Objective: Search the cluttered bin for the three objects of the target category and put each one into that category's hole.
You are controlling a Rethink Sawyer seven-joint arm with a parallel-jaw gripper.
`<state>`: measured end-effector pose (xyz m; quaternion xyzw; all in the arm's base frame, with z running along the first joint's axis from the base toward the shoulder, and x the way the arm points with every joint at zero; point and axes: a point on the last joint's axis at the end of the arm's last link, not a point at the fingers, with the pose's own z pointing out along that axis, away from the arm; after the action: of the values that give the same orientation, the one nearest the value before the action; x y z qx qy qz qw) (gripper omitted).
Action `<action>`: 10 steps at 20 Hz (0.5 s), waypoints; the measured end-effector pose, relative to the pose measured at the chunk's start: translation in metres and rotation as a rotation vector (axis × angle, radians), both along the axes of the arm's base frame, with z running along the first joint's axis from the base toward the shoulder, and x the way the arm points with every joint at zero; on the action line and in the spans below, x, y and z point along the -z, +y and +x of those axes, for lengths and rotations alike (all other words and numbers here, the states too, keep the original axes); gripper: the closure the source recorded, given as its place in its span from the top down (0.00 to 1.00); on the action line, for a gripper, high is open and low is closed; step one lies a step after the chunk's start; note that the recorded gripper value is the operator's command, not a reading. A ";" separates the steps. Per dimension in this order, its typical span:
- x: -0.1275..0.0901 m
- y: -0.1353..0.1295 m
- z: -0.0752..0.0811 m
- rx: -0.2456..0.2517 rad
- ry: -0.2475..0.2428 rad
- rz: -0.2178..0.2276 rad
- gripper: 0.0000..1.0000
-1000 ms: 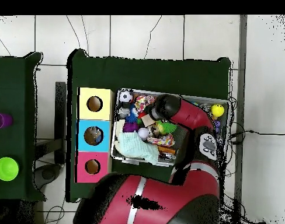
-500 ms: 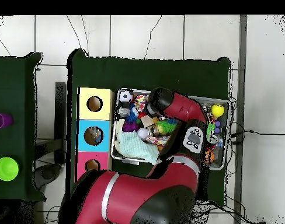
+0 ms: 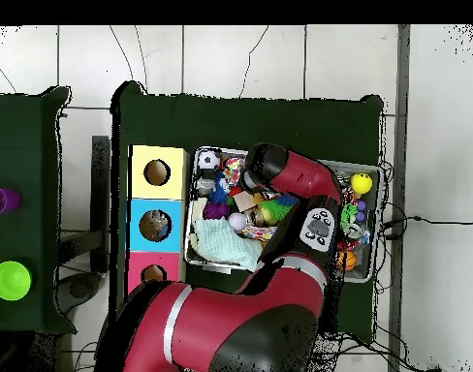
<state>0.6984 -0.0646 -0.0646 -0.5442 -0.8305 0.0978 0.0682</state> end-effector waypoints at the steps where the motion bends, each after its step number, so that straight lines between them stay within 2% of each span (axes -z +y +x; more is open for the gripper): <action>1: 0.000 0.000 0.000 0.002 -0.004 0.001 1.00; 10: 0.000 -0.011 -0.011 0.041 -0.082 -0.002 1.00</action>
<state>0.6878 -0.0757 -0.0645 -0.5648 -0.8211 0.0747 0.0355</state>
